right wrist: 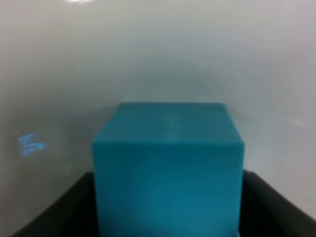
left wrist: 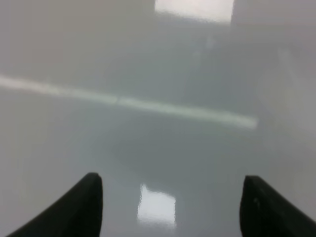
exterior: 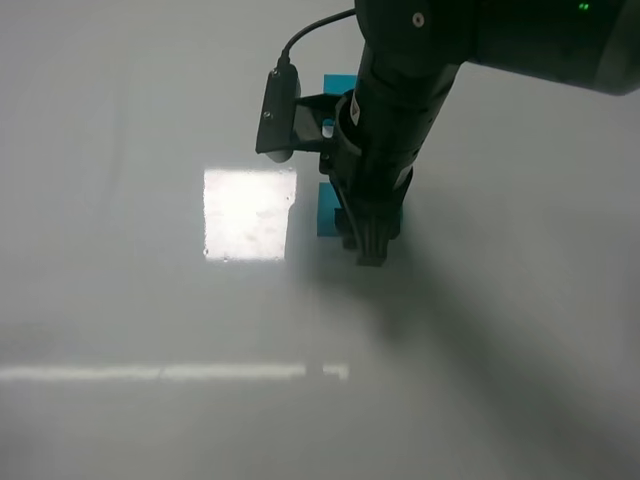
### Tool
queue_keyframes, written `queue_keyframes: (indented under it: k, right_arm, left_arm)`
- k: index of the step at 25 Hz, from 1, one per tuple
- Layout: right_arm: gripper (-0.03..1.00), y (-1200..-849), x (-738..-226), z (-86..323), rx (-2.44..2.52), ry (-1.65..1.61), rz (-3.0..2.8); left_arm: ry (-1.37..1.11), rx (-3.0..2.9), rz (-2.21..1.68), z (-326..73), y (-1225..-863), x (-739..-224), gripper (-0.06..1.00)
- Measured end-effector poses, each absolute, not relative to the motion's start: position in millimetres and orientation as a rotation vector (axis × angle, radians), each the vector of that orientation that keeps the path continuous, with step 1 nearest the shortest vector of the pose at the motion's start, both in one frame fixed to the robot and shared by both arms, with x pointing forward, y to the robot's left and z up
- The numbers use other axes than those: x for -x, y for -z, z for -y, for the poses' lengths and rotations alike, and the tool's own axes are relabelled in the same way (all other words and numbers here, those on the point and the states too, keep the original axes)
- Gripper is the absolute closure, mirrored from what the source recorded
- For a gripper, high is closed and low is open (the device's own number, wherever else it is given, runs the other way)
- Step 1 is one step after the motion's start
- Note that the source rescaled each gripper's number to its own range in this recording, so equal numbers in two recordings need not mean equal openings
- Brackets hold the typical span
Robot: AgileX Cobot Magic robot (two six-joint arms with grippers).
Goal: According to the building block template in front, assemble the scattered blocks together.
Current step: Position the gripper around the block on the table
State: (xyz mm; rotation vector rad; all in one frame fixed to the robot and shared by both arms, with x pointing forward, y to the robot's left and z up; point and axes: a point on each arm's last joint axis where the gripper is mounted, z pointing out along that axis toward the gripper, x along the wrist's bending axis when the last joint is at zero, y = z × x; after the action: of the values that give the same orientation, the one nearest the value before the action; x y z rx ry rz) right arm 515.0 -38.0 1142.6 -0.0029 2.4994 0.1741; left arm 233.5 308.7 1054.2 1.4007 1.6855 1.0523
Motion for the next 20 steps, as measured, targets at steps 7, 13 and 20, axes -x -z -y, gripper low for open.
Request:
queue_keyframes:
  k: [7,13,20]
  right_arm:
    - [0.78,-1144.4,-514.1,39.1,0.005,-0.175,-2.497]
    - [0.79,-1144.4,-514.1,39.1,0.016,-0.170,-2.497]
    - [0.79,-1144.2,-513.9,39.3,0.090,-0.142,-2.496]
  left_arm:
    - [-1.052,-1.401,-1.685,-308.7,-1054.2,-233.5,0.37]
    - [-1.052,-1.401,-1.685,-308.7,-1054.2,-233.5,0.37]
    - [-1.052,-1.401,-1.685,-308.7,-1054.2,-233.5,0.37]
